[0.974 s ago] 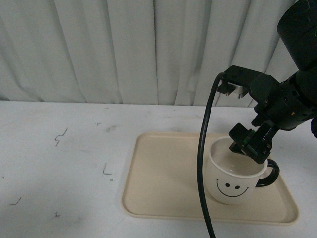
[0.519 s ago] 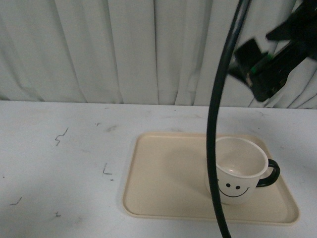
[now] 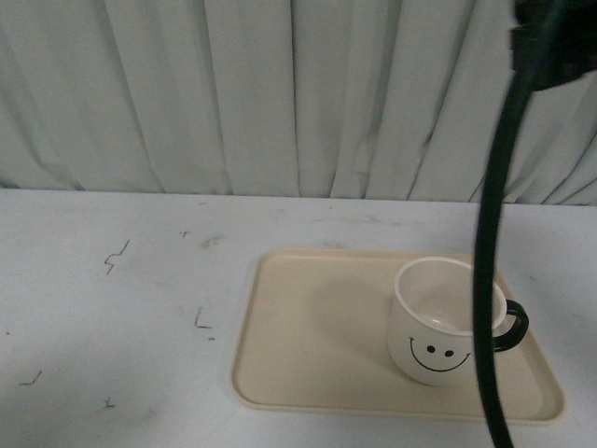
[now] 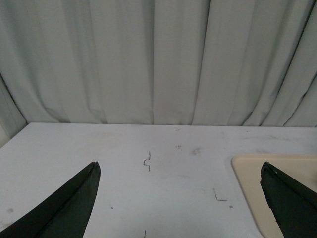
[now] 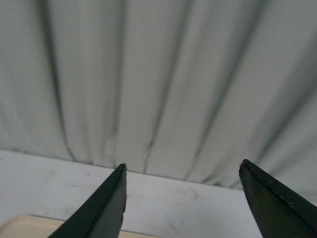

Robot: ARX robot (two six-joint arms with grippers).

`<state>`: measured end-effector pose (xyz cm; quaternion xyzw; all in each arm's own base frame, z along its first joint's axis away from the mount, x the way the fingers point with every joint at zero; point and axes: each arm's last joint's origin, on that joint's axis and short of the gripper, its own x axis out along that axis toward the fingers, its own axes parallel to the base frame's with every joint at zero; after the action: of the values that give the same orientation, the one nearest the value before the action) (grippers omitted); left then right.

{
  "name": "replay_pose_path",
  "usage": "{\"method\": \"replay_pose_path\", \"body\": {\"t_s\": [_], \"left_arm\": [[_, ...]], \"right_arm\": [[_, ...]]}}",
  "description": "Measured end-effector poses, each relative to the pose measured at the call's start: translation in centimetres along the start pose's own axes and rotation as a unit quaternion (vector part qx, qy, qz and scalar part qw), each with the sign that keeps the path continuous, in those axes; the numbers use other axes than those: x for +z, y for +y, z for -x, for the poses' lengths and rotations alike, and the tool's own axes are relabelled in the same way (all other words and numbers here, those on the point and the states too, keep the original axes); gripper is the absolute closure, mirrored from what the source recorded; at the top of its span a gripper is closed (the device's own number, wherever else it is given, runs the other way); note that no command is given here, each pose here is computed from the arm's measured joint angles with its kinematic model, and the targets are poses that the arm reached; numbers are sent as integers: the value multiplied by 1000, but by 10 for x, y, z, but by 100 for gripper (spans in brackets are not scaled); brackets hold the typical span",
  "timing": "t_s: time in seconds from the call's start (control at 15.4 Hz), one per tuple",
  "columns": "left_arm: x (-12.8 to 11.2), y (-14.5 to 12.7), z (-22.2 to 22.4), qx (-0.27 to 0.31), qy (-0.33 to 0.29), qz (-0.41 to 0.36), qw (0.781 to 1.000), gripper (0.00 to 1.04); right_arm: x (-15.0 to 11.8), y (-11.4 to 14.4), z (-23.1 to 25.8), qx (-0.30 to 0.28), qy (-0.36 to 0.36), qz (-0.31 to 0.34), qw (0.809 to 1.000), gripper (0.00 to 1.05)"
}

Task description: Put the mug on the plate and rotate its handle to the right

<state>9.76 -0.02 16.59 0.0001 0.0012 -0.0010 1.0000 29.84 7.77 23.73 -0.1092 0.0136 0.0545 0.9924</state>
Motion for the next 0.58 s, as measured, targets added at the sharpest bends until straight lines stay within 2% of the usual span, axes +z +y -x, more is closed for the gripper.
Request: {"method": "replay_pose_path", "body": {"t_s": [0.06,0.13,0.39,0.58], "left_arm": [[0,0,0,0,0,0,1000,7],[0,0,0,0,0,0,1000,7],[0,0,0,0,0,0,1000,7],[0,0,0,0,0,0,1000,7]], "right_arm": [[-13,-11,16,-42,-5,-45,998,40],[-21,-21,32,-61,-14,-75,995,53],[-52,-31,82,-51,-7,-100,994,102],[-64,-37,109,-56,-11,-102,993,103]]}}
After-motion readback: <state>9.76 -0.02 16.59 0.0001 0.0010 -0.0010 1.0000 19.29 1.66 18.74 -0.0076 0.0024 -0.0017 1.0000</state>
